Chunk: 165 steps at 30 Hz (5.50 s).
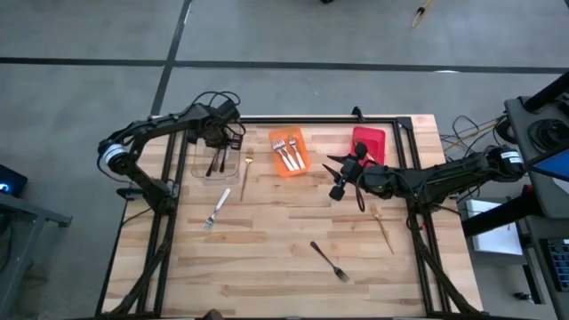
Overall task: Sort silverware by color (type)
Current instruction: Put the left black fork into the transparent bin, then put the right gold fork into the red bin
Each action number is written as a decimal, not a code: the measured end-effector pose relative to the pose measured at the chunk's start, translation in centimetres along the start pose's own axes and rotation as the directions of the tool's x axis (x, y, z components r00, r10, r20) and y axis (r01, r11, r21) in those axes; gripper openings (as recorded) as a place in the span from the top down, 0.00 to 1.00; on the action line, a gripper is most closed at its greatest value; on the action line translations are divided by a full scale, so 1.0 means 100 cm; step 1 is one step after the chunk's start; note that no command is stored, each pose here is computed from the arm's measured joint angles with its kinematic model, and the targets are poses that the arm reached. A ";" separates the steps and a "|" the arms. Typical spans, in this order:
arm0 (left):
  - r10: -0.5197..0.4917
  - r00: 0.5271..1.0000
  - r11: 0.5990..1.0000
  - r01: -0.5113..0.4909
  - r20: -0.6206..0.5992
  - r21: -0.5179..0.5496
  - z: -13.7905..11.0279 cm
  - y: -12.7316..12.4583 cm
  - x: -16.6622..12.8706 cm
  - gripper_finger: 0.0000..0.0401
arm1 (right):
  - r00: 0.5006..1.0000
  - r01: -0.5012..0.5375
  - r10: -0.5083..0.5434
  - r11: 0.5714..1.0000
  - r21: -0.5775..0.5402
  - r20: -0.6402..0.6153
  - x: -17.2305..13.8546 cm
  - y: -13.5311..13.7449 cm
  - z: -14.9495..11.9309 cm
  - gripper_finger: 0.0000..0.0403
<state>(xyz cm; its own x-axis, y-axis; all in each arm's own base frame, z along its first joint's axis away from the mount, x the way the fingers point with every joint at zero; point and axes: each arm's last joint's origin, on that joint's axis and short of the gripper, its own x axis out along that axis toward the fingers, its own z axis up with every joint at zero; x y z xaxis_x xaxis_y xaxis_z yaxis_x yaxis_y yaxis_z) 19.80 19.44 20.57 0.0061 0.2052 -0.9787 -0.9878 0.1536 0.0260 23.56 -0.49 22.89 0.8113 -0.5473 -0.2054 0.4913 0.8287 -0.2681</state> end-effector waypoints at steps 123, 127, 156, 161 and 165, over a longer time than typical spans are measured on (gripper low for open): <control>-0.758 0.472 0.438 -0.142 0.450 0.888 -0.199 -0.117 -0.078 0.93 | 0.070 0.077 0.238 0.967 0.243 -0.969 -0.017 0.024 -0.060 0.69; -0.760 0.469 0.438 -0.143 0.451 0.887 -0.199 -0.117 -0.078 0.93 | 0.045 0.083 0.244 0.965 0.247 -0.969 -0.026 0.025 -0.057 0.69; -0.770 0.428 0.469 -0.123 0.473 0.874 -0.193 -0.119 -0.082 0.93 | -0.090 0.168 0.119 0.980 0.102 -0.989 -0.049 0.014 -0.054 0.65; -0.770 0.428 0.468 -0.126 0.473 0.875 -0.193 -0.119 -0.082 0.93 | -0.067 0.185 0.144 0.974 0.129 -0.987 -0.053 0.010 -0.050 0.56; -0.769 0.429 0.467 -0.127 0.473 0.875 -0.193 -0.119 -0.081 0.93 | -0.053 0.223 0.156 0.965 0.141 -0.986 -0.060 0.005 -0.051 0.51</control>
<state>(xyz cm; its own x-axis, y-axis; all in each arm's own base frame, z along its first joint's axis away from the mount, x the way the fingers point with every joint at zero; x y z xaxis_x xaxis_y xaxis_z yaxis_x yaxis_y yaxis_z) 28.55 -2.68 24.31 0.8363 0.4270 -0.3439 -0.3261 0.8916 0.3142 17.34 2.57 19.18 -0.2788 0.0431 -0.9594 0.6990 0.6941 -0.1720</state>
